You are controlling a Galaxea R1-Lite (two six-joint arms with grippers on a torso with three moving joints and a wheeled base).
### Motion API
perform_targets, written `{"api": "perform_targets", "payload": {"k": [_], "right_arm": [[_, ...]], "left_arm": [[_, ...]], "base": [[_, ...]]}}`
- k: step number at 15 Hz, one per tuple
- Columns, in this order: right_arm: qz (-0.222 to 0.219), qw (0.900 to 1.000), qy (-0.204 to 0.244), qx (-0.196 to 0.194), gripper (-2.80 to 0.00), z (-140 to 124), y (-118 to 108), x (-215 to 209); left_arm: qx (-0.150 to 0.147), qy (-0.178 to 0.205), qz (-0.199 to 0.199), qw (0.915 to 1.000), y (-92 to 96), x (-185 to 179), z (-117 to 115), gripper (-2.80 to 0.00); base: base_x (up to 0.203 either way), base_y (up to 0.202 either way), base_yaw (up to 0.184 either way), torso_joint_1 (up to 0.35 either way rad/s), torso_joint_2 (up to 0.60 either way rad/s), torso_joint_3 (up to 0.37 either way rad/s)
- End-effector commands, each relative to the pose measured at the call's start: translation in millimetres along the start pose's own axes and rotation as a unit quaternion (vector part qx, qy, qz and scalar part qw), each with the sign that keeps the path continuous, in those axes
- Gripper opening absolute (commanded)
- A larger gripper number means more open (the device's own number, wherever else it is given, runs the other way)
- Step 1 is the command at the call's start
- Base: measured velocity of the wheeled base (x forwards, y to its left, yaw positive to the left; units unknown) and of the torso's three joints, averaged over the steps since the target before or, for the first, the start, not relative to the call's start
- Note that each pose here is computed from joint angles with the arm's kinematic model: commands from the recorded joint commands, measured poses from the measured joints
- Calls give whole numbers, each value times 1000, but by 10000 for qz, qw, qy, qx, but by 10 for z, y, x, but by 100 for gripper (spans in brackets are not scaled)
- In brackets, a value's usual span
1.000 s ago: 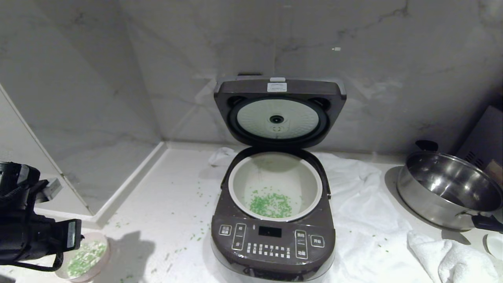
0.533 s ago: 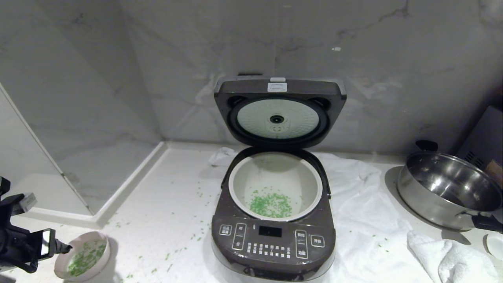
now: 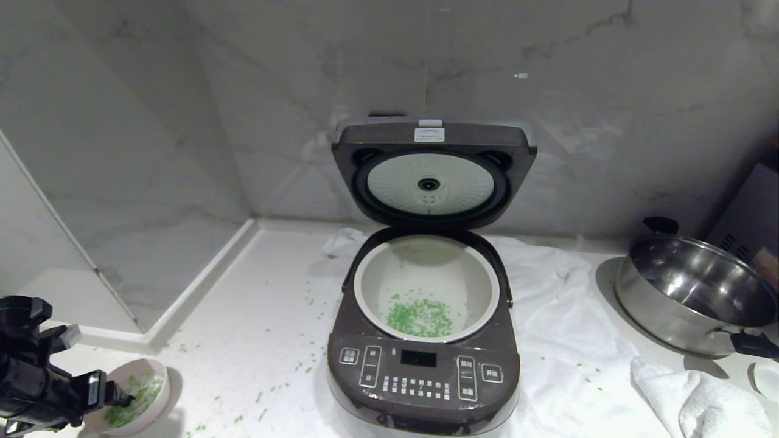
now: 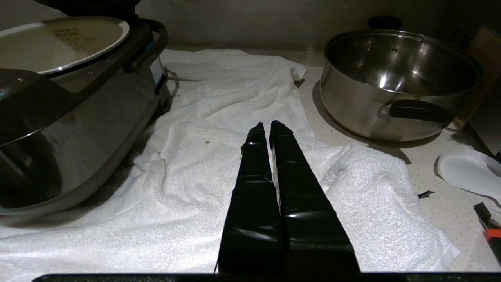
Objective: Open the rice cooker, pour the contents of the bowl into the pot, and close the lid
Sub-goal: Pick up the bowl on the table
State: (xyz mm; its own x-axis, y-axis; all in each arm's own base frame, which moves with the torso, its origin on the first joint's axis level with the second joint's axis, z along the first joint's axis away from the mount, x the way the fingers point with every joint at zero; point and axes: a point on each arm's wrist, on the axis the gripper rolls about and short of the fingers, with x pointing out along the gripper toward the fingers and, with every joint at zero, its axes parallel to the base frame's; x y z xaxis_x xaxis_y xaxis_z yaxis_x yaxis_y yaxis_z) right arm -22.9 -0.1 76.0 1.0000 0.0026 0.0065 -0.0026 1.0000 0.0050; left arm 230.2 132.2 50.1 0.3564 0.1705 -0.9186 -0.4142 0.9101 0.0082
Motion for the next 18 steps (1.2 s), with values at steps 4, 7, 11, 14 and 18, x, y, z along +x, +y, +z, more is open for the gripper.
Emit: {"api": "perform_targets", "payload": {"k": [4,7,11,14,18], "right_arm": [[3,10000,10,-2,-280,-4,0,2],[3,10000,10,-2,-280,-4,0,2],[3,10000,10,-2,-280,-4,0,2],[3,10000,10,-2,-280,-4,0,2],[3,10000,10,-2,-280,-4,0,2]], "left_arm": [[-264,190,-17,9995,16,402,107,0],[-270,217,-3,9994,19,429,115,-280],[-280,215,-18,9994,16,421,110,-280],[-260,263,-27,9993,5,425,86,-280],[-260,292,-14,9992,4,419,67,-280]], "base": [[0,0,0,0,0,0],[0,0,0,0,0,0],[0,0,0,0,0,0],[0,0,0,0,0,0],[0,0,0,0,0,0]]}}
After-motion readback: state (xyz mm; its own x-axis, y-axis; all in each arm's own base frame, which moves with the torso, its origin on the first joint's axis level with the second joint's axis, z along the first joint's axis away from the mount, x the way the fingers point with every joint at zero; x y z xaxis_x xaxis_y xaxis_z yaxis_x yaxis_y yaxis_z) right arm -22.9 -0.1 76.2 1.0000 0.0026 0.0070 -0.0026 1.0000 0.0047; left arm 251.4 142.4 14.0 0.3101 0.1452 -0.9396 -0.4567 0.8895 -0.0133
